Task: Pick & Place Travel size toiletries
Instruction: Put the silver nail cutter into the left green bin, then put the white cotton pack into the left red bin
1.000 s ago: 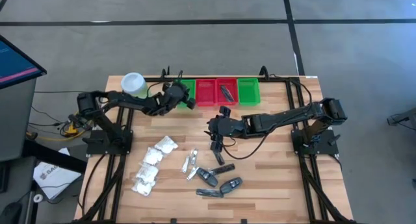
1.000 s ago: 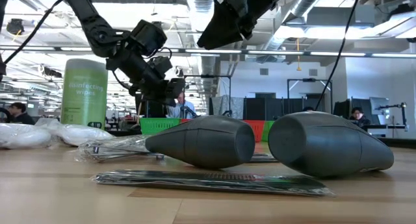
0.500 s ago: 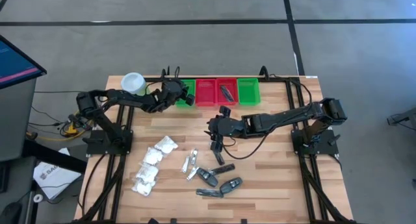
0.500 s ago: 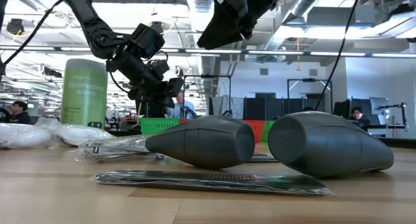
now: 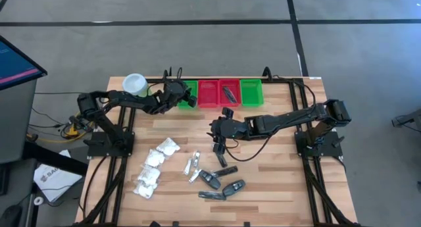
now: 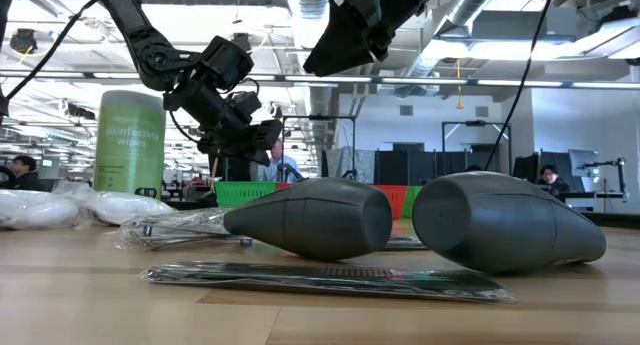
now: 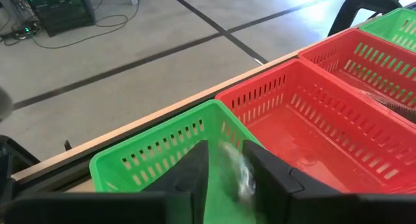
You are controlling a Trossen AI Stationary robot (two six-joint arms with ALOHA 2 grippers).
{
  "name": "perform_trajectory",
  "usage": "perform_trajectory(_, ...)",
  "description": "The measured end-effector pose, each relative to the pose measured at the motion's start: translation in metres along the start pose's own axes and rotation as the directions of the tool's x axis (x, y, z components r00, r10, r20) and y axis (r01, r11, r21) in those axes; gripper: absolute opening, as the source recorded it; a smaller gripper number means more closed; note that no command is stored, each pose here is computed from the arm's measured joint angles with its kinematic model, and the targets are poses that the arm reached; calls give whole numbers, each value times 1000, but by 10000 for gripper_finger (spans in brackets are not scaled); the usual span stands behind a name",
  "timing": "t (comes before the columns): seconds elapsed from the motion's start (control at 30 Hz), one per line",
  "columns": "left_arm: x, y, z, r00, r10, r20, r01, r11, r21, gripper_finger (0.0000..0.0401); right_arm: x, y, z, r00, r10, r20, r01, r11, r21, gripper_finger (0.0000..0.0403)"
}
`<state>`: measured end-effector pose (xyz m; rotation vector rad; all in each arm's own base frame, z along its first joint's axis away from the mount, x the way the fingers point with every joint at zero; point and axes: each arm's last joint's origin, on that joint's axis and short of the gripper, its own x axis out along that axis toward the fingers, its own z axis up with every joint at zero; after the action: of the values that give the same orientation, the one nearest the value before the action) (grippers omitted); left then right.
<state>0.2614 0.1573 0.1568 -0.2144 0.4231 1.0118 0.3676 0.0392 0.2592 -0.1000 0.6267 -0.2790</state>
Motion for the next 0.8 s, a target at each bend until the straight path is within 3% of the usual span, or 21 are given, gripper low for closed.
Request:
perform_trajectory(0.53, -5, -2, 3, 1000, -27, 9, 27, 1000, 16, 108, 0, 0, 0, 1000, 1, 0, -1, 1000, 0, 155)
perform_trajectory(0.8, -48, -18, 21, 952, -303, 49, 301, 952, 49, 108, 0, 0, 0, 1000, 0, 0, 0, 1000, 0, 155)
